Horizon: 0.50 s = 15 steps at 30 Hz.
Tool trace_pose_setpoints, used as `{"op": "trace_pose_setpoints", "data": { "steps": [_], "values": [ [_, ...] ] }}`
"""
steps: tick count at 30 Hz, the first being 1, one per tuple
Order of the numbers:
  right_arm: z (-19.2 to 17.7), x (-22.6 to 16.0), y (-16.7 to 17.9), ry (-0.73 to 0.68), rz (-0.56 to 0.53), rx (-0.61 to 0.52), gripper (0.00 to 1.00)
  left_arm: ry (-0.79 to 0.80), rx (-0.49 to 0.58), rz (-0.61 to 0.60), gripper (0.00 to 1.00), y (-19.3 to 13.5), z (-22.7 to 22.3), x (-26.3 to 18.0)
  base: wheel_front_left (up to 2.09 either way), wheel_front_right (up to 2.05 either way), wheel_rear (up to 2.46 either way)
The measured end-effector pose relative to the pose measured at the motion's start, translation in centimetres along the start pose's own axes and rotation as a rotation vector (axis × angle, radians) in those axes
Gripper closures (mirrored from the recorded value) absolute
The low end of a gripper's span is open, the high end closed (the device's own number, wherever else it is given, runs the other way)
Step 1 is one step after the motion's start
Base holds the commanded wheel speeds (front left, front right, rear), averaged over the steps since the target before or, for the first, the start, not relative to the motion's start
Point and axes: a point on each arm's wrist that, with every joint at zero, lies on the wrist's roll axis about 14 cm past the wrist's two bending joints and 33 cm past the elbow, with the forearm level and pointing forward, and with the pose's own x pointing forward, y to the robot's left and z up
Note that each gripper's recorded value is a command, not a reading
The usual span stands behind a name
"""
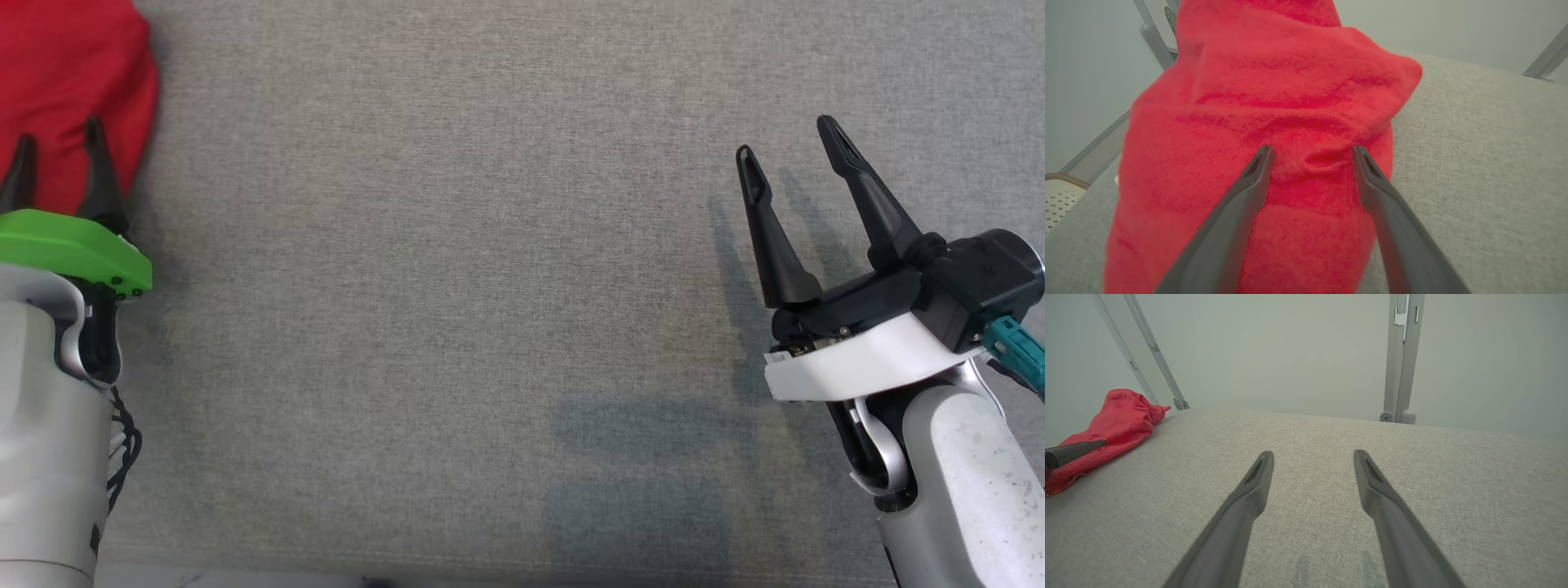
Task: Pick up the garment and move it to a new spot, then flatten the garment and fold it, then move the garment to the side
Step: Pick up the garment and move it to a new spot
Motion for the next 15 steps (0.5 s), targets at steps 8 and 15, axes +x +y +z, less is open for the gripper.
{"op": "trace_pose_setpoints", "data": {
  "steps": [8,15],
  "values": [
    [-2.3,-1.1,-2.7,0.05,-0.077,0.002,0.0,0.227,-0.06,0.082,0.62,1.4,-7.1,1.4,0.0,0.0,0.0],
    [-1.4,-1.4,-2.9,0.03,-0.093,-0.003,0.0,0.177,-0.02,0.081,1.0,1.8,-5.4,1.4,0.0,0.0,0.0]
  ]
}}
